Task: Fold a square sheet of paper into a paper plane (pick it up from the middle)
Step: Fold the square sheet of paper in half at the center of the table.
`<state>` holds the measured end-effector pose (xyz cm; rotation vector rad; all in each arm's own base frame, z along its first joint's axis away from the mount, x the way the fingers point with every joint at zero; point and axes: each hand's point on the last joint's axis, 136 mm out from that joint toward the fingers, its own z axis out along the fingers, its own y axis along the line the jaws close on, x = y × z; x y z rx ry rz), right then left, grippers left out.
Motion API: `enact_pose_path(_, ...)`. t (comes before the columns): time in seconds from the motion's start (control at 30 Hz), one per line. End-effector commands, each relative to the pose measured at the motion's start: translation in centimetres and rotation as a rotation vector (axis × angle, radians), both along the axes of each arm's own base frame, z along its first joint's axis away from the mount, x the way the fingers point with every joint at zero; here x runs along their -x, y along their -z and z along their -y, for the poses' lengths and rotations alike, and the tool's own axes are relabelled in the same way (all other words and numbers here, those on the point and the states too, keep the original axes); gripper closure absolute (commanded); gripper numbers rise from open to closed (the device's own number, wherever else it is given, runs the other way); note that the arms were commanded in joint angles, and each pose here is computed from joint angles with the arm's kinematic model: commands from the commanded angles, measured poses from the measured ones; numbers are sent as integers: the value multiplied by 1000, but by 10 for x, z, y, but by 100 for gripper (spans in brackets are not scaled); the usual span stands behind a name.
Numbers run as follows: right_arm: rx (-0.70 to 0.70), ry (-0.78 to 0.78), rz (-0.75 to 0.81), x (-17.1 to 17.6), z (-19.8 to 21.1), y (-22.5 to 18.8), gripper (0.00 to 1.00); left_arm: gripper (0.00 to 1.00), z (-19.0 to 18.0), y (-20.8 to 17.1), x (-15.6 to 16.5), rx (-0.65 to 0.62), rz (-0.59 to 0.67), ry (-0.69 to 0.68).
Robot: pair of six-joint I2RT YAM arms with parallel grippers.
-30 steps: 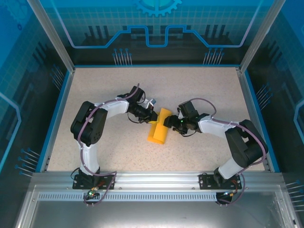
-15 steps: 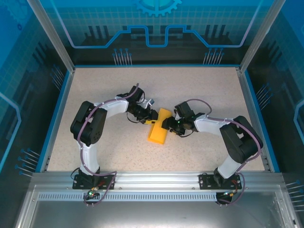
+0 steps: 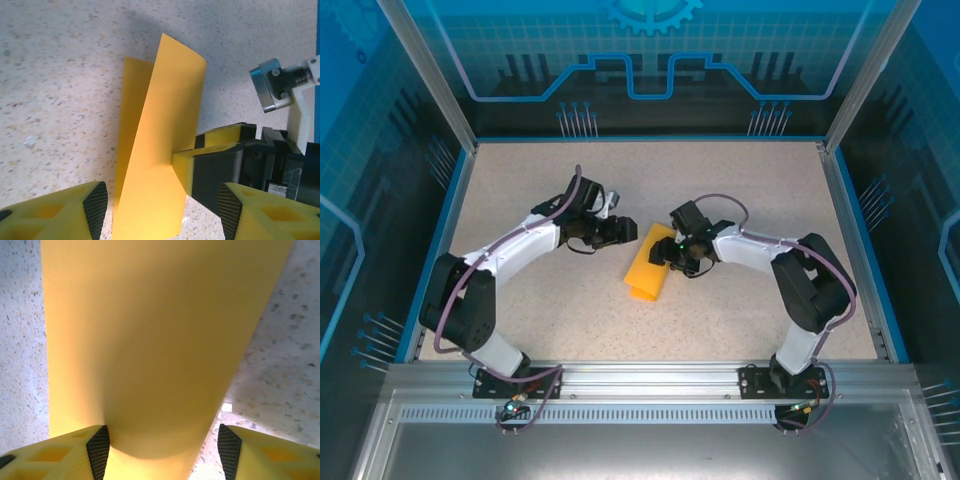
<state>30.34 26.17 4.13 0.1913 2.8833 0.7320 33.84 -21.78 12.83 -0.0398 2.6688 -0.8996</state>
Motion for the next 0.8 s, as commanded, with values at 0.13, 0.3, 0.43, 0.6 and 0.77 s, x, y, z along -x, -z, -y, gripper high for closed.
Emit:
enact_pose_path(0.13, 119, -67, -92, 18, 11, 16, 36, 37, -23, 0, 4, -29, 19, -81)
enact_pose_path(0.3, 149, -46, -117, 17, 14, 23, 36, 37, -27, -6, 7, -19, 42, -88)
enact_pose_path(0.43, 147, -36, -131, 15, 13, 27, 36, 36, -29, -7, 9, -18, 45, -89)
enact_pose_path(0.6, 154, -21, -144, 14, 14, 31, 35, 36, -29, -3, 11, -18, 36, -87)
enact_pose_path(0.77, 147, -45, -155, 15, 10, 35, 34, 36, -28, -2, 11, -15, 33, -84)
